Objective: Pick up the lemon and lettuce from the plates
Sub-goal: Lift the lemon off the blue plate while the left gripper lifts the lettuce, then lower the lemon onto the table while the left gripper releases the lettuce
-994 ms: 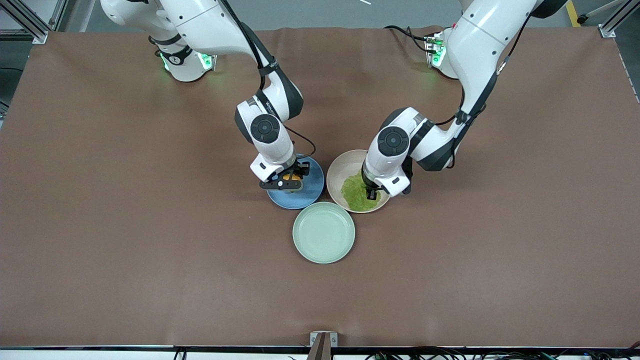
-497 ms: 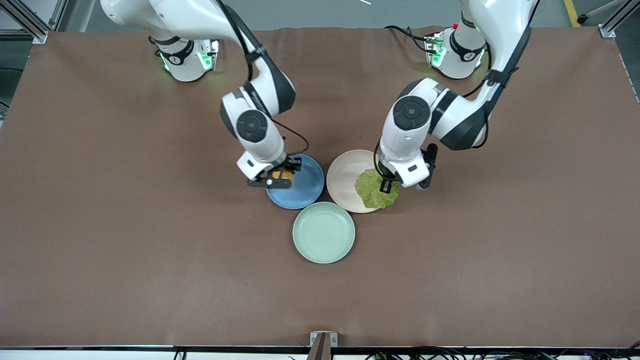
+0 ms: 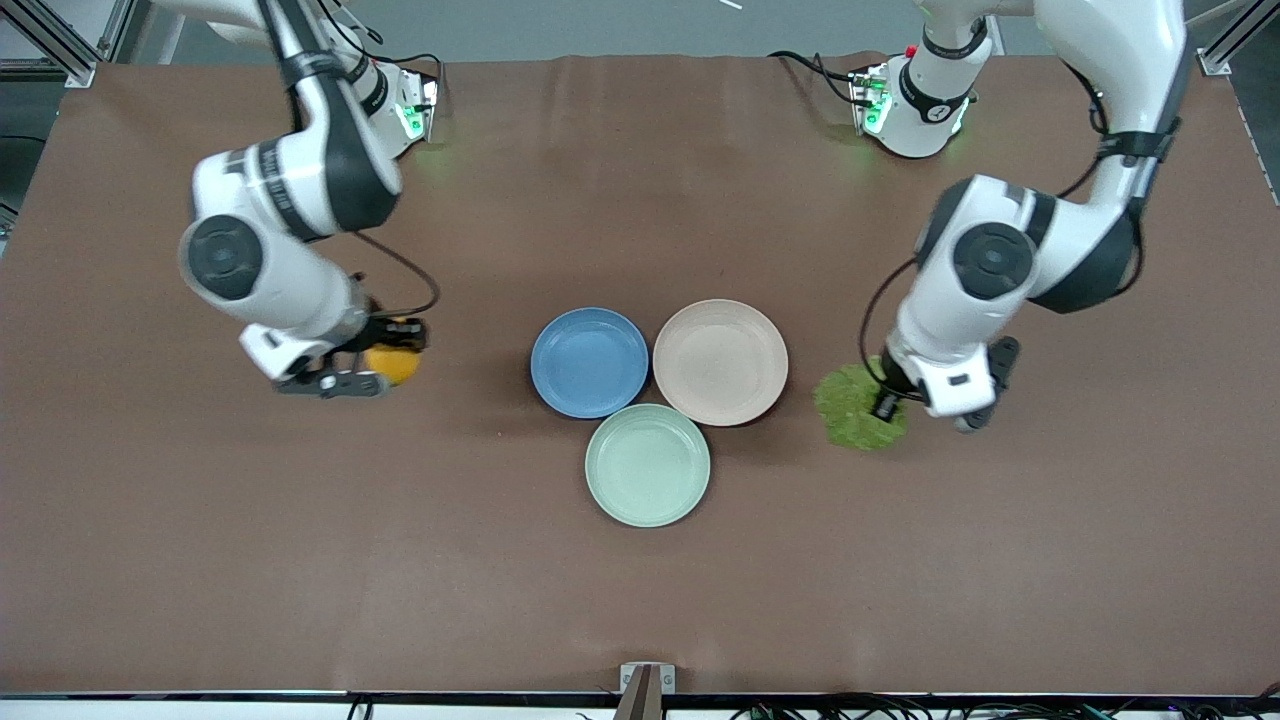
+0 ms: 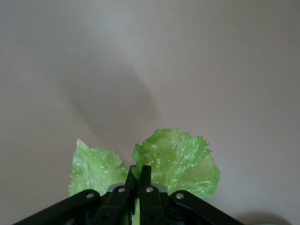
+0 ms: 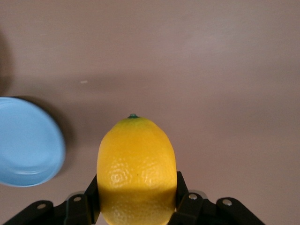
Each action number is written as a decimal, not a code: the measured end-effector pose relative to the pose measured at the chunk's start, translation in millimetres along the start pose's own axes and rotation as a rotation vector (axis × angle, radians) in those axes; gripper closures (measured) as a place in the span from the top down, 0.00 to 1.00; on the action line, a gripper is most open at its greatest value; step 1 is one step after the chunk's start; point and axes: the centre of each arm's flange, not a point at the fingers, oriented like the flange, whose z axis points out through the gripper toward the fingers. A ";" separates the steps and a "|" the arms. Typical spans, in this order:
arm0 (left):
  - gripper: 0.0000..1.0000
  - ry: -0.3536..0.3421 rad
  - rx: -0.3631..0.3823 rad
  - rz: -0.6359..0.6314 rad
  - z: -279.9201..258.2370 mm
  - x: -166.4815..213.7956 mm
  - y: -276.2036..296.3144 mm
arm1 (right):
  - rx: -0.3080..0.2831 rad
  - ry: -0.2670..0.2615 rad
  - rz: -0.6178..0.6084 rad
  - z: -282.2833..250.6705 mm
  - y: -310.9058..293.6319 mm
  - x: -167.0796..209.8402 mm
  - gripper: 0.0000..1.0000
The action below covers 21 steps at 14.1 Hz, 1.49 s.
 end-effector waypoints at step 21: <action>1.00 0.008 0.061 0.221 -32.0 166.9 -55.1 | -0.050 0.029 -0.021 190.8 235.0 15.4 0.61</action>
